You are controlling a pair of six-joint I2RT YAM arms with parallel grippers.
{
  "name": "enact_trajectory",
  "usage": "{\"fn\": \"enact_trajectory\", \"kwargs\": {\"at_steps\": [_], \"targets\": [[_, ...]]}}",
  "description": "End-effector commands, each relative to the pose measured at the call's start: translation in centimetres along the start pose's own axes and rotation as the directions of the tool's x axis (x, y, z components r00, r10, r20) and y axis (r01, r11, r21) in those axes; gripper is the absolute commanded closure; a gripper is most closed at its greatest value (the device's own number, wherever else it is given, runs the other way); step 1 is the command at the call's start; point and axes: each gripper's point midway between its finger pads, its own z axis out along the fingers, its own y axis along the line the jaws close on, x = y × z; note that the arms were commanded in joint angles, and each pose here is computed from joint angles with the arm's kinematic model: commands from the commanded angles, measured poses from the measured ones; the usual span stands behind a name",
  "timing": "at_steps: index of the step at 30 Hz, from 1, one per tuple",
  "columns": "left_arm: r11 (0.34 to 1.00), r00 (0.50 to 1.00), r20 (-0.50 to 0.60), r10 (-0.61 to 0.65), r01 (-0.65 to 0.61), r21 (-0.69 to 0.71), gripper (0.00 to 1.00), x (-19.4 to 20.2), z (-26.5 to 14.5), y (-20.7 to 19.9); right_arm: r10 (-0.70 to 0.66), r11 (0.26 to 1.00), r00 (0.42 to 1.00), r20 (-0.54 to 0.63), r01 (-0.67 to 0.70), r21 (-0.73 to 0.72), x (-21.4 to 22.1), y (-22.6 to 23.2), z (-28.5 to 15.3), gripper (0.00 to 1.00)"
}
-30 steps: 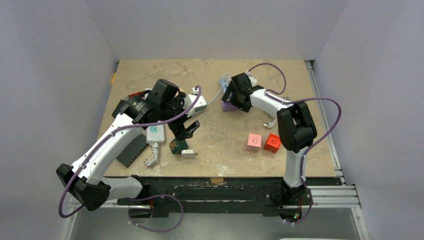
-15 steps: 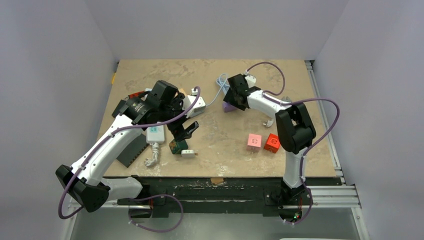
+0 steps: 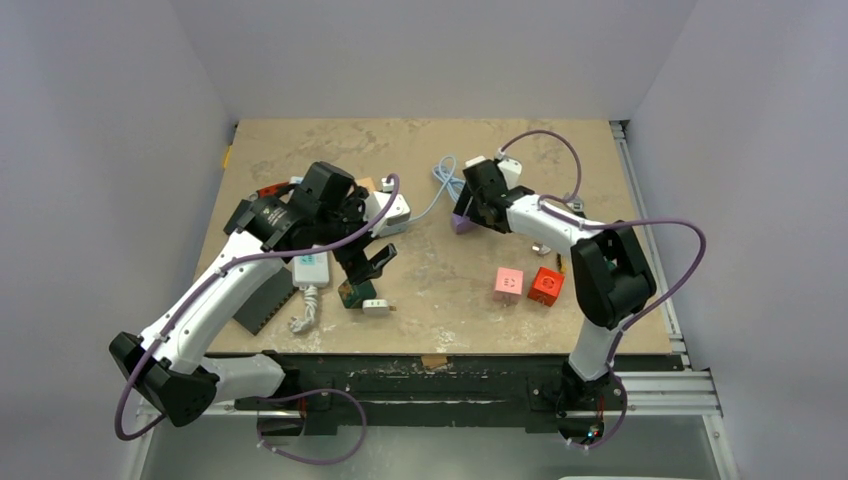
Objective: Pull the plug off the socket
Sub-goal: Move the socket to the center of the board.
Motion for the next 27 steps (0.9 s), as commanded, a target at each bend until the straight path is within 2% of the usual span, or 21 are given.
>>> {"fn": "enact_trajectory", "kwargs": {"at_steps": [1,6,18,21,24,27], "targets": [[1.0,0.999,0.039,0.011,-0.01,-0.022,0.0,-0.5,-0.9,0.2,-0.028,0.998,0.996,0.083,0.032,-0.048,-2.0,3.2,-2.1,0.19],[0.999,0.999,0.042,0.015,-0.014,-0.033,0.0,-0.5,-1.2,0.4,-0.032,0.998,0.997,0.073,0.036,-0.047,-1.3,4.2,-1.2,0.14],[0.999,0.999,0.039,0.019,-0.017,-0.043,0.0,-0.3,-1.6,0.6,-0.05,0.997,0.995,0.089,0.045,0.06,-0.4,3.1,1.9,0.18],[0.999,0.999,0.035,0.015,-0.014,-0.041,0.0,-0.1,-1.4,0.6,-0.061,0.997,0.993,0.104,0.055,0.061,-0.5,3.1,2.3,0.28],[0.999,0.999,0.031,0.017,-0.016,-0.04,0.0,0.0,-1.3,0.6,-0.08,0.996,0.991,0.109,0.075,0.051,-0.3,2.8,2.2,0.45],[0.999,0.999,0.034,0.018,-0.017,-0.041,0.0,0.1,-0.9,0.7,-0.103,0.995,0.99,0.097,0.101,0.026,0.7,1.8,1.7,0.66]]}}
